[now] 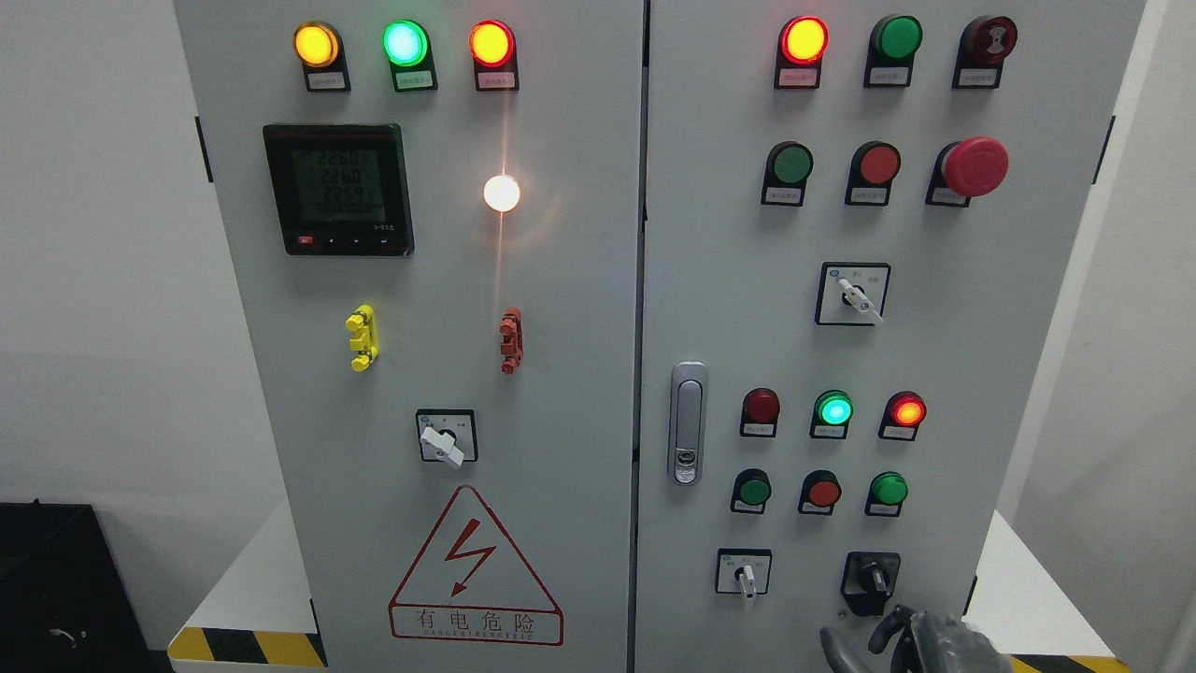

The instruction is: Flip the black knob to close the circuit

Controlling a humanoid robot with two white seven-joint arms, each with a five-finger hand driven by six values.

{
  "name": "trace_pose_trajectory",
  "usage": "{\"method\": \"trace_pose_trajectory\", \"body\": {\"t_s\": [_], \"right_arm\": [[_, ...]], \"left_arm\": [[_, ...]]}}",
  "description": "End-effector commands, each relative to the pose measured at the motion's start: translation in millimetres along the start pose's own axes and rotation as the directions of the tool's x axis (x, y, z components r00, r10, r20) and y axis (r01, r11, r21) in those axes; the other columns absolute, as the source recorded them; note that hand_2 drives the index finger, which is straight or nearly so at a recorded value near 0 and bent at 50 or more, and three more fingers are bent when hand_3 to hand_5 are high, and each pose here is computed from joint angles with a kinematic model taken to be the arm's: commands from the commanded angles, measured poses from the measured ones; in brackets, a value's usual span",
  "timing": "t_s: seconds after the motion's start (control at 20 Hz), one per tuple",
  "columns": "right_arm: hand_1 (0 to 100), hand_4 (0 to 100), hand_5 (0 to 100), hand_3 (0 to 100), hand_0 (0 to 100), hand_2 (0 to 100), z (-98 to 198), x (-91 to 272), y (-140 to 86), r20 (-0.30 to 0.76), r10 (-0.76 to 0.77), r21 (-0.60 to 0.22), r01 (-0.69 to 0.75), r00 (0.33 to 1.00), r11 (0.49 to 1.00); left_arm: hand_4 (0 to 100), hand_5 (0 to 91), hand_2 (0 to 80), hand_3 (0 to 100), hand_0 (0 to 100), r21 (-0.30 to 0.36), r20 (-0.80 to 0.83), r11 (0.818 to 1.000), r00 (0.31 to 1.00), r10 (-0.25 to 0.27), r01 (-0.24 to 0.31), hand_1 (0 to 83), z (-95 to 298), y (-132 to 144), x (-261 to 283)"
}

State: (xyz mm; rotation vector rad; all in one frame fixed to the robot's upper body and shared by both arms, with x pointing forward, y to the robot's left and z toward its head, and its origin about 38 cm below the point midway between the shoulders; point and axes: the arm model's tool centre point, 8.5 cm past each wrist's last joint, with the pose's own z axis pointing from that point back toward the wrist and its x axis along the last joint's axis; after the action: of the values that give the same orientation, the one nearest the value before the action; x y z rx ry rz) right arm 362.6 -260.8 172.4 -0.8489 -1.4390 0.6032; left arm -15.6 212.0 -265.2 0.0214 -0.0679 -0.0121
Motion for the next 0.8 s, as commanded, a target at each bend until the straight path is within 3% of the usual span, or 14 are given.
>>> {"method": "trace_pose_trajectory", "body": {"t_s": [0.0, 0.1, 0.2, 0.35, 0.5, 0.65, 0.75], "right_arm": [[4, 41, 36, 44, 0, 25, 40.0, 5.3, -9.7, 0.096, -0.263, 0.032, 0.261, 0.960, 0.965], [3, 33, 28, 37, 0, 18, 52.9, -2.0, -3.3, 0.103, -0.383, 0.069, 0.378, 0.918, 0.923], [0, 20, 11, 27, 0, 12, 68.8, -8.7, 1.5, 0.144, -0.428, 0.053, 0.425, 0.892, 0.904], [0, 9, 0, 19, 0, 5, 88.3, -12.5, 8.8, 0.205, -0.533, 0.101, 0.524, 0.821, 0.846], [0, 2, 0, 10, 0, 0, 96.0, -12.6, 10.9, 0.216, -0.669, 0.138, 0.656, 0.712, 0.742], [0, 0, 0, 0, 0, 0, 98.1, -16.0, 14.4, 0.241, -0.681, 0.145, 0.668, 0.692, 0.730], [0, 0, 0, 0, 0, 0, 98.6, -16.6, 16.4, 0.241, -0.699, 0.156, 0.684, 0.673, 0.712]], "left_arm": [[0, 0.0, 0.0, 0, 12, 0.001, 0.000, 1.000, 1.000, 0.000, 0.000, 55.6, 0.0, 0.1, 0.0], [0, 0.0, 0.0, 0, 12, 0.001, 0.000, 1.000, 1.000, 0.000, 0.000, 55.6, 0.0, 0.1, 0.0], [0, 0.0, 0.0, 0, 12, 0.001, 0.000, 1.000, 1.000, 0.000, 0.000, 55.6, 0.0, 0.1, 0.0], [0, 0.0, 0.0, 0, 12, 0.001, 0.000, 1.000, 1.000, 0.000, 0.000, 55.6, 0.0, 0.1, 0.0], [0, 0.0, 0.0, 0, 12, 0.001, 0.000, 1.000, 1.000, 0.000, 0.000, 55.6, 0.0, 0.1, 0.0], [0, 0.0, 0.0, 0, 12, 0.001, 0.000, 1.000, 1.000, 0.000, 0.000, 55.6, 0.0, 0.1, 0.0], [0, 0.0, 0.0, 0, 12, 0.001, 0.000, 1.000, 1.000, 0.000, 0.000, 55.6, 0.0, 0.1, 0.0]]}}
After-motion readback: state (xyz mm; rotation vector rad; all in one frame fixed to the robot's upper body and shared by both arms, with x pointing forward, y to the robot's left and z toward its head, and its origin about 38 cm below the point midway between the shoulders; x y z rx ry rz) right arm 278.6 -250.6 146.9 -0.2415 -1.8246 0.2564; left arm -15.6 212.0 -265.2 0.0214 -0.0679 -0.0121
